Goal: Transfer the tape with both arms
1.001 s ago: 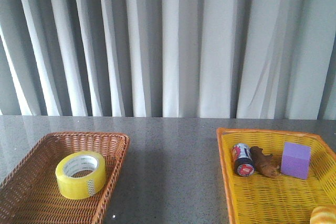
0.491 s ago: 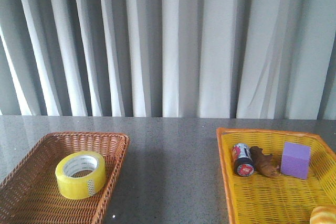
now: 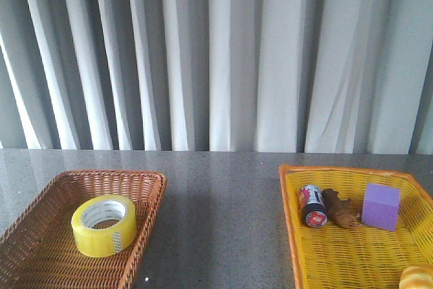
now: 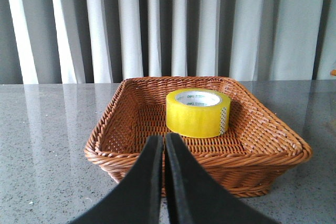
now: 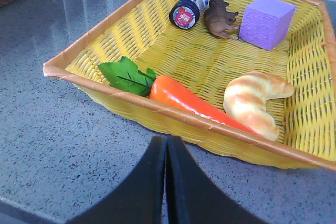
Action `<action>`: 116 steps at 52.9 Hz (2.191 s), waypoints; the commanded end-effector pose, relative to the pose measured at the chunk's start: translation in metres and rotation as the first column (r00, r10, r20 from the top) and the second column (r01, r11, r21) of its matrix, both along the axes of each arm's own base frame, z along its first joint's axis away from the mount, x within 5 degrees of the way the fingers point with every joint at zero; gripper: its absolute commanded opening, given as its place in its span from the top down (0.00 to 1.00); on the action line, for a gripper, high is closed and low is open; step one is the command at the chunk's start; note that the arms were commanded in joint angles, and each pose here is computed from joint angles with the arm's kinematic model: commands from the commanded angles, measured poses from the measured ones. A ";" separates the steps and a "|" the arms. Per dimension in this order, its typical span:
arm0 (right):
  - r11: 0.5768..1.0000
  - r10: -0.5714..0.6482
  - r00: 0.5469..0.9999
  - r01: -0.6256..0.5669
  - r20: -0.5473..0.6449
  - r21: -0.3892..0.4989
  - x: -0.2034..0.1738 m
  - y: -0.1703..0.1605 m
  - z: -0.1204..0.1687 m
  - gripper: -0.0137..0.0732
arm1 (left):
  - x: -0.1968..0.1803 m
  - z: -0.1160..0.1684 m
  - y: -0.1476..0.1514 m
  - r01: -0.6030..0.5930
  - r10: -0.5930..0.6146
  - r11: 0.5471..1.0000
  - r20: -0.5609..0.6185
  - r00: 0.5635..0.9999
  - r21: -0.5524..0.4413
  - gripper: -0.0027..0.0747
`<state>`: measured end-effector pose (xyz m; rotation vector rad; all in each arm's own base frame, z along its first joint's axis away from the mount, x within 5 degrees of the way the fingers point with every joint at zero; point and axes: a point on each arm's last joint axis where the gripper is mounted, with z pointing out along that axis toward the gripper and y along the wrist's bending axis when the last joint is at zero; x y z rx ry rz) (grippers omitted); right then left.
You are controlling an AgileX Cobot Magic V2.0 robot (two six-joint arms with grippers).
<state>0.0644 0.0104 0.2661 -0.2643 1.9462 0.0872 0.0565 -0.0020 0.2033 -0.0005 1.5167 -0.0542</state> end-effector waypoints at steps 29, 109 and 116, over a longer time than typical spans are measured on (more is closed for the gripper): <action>1.000 0.012 0.997 -0.012 0.078 -0.003 0.004 0.002 0.008 0.85 | -0.004 0.018 0.001 -0.009 0.012 1.000 0.127 0.992 -0.023 0.97; 0.927 -0.354 0.851 0.264 0.388 0.265 -0.009 -0.016 -0.064 0.85 | -0.004 0.018 0.001 -0.009 0.012 1.000 0.126 0.992 -0.023 0.97; 0.927 -0.354 0.851 0.264 0.388 0.265 -0.009 -0.016 -0.064 0.85 | -0.004 0.018 0.001 -0.009 0.012 1.000 0.126 0.992 -0.023 0.97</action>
